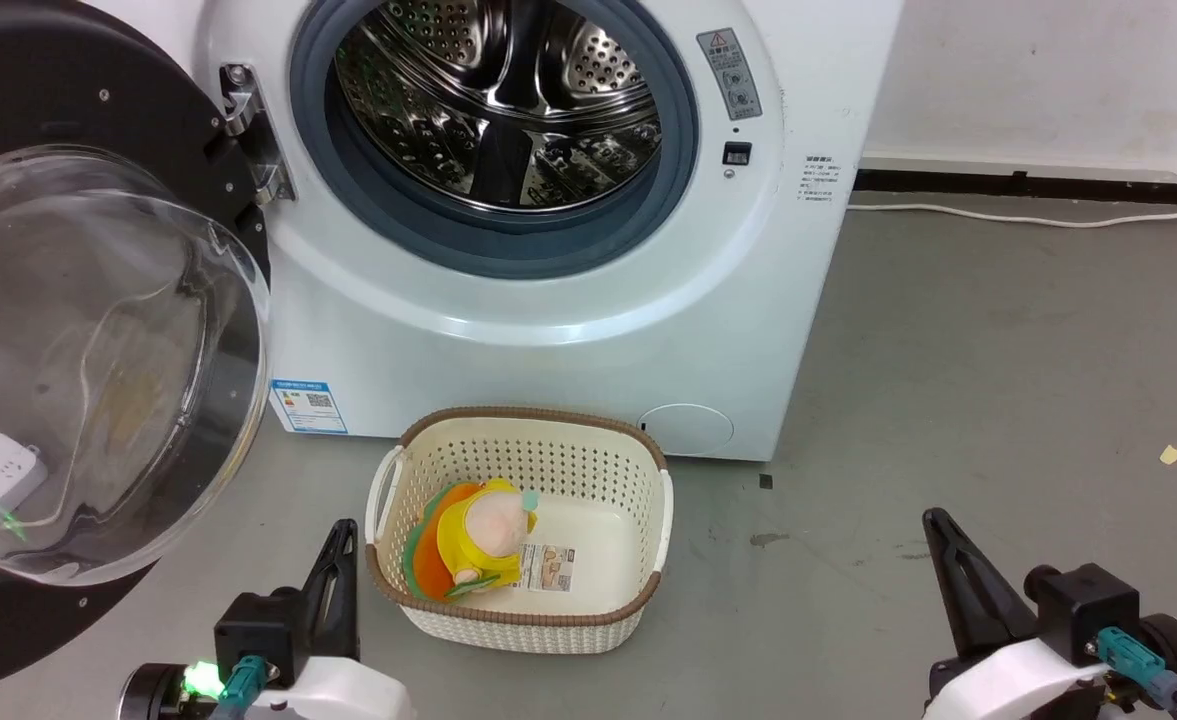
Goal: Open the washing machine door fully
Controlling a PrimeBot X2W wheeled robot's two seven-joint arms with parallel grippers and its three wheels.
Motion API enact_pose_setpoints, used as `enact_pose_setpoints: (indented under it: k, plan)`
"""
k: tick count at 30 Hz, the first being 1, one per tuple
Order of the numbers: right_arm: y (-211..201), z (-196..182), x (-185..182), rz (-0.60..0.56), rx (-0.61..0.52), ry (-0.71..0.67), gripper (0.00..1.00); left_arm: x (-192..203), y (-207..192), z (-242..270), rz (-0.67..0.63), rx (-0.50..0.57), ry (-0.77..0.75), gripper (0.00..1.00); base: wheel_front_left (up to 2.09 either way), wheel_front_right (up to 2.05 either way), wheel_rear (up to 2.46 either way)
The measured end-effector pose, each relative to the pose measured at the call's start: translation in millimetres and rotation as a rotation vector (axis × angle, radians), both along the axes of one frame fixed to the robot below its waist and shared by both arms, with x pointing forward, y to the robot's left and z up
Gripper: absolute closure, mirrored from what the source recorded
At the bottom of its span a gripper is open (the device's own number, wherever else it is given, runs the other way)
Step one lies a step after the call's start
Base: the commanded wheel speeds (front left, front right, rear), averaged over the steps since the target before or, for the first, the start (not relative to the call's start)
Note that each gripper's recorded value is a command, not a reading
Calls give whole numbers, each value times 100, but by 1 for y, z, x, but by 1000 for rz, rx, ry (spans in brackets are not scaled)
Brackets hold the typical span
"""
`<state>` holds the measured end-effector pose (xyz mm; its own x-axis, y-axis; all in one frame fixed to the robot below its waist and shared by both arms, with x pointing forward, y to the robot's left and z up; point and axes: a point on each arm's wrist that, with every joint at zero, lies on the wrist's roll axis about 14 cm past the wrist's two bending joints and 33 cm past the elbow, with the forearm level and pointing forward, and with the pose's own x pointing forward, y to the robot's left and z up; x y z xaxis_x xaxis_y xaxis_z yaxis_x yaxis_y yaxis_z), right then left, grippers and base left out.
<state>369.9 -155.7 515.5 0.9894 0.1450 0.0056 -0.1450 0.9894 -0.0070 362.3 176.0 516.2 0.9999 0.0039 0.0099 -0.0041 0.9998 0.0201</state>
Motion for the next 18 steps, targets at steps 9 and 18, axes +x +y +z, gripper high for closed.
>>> enact_pose_setpoints:
  k: [9,18]
  plan:
    - [-1,2,0,-3,-16,7,100,1,1,0,1,3,16,100,0,0,0]
    - [-2,3,0,-7,-25,12,100,5,0,4,-6,10,10,100,0,0,0]
